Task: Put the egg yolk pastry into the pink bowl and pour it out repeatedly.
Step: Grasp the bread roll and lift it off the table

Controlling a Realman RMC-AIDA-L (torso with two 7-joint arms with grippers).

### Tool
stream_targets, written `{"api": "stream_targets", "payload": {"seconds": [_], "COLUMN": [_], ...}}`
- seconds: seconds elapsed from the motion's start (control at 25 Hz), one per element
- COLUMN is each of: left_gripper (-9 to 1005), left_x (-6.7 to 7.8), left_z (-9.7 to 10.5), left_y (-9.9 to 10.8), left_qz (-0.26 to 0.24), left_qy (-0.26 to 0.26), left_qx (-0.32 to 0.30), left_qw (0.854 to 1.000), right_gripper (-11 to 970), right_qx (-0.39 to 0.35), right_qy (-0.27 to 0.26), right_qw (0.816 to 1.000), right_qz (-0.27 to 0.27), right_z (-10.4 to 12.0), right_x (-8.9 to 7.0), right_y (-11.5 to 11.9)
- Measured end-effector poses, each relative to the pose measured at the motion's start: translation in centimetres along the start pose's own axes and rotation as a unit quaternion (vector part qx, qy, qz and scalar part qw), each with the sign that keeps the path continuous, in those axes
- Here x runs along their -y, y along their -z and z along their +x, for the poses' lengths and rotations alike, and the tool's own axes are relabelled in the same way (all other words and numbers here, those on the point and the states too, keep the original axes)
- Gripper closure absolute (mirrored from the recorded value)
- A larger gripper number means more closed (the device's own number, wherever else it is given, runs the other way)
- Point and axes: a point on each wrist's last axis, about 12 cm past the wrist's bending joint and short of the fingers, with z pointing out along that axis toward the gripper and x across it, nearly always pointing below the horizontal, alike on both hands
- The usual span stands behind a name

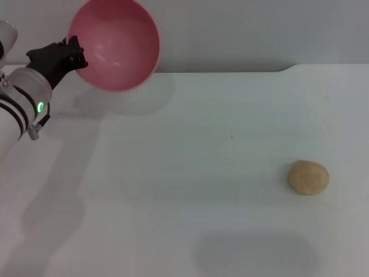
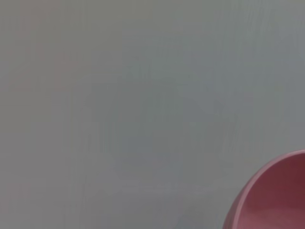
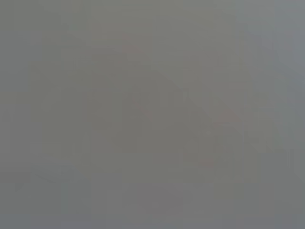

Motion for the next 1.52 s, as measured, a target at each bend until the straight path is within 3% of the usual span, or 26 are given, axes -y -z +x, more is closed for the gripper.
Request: {"api": "stream_targets", "payload": {"seconds": [0.2, 0.32, 0.56, 0.8, 1.16, 1.52], "left_gripper": [997, 996, 996, 996, 997, 996], "left_x": [0.1, 0.1, 0.0, 0.1, 0.4, 1.3], "left_z": [-0.1, -0.1, 0.0, 0.3, 0.5, 0.0], "left_y": [-0.1, -0.1, -0.2, -0.2, -0.2, -0.5], "left_qz": [0.002, 0.001, -0.003, -0.002, 0.001, 0.014], "left_qy": [-0.001, -0.003, -0.004, -0.005, -0.008, -0.014], "left_qx": [0.001, 0.002, 0.005, 0.001, 0.0, 0.007], "left_qw": [1.0, 1.0, 1.0, 1.0, 1.0, 1.0], "right_gripper": [739, 743, 746, 747, 746, 737], "right_qx": [-0.009, -0.059, -0.19, -0.266, -0.352, -0.373], "right_qy": [-0.047, -0.056, -0.043, -0.057, -0.018, 0.022], "right_qw": [0.994, 0.982, 0.961, 0.936, 0.89, 0.869], "right_qz": [-0.103, -0.173, -0.198, -0.225, -0.29, -0.326], "right_z": [-0.7, -1.3, -0.6, -1.4, -1.7, -0.1], "right_x": [1.1, 1.7, 2.5, 3.9, 3.0, 1.4], "right_y": [0.4, -0.3, -1.7, -2.1, -2.0, -1.2]}}
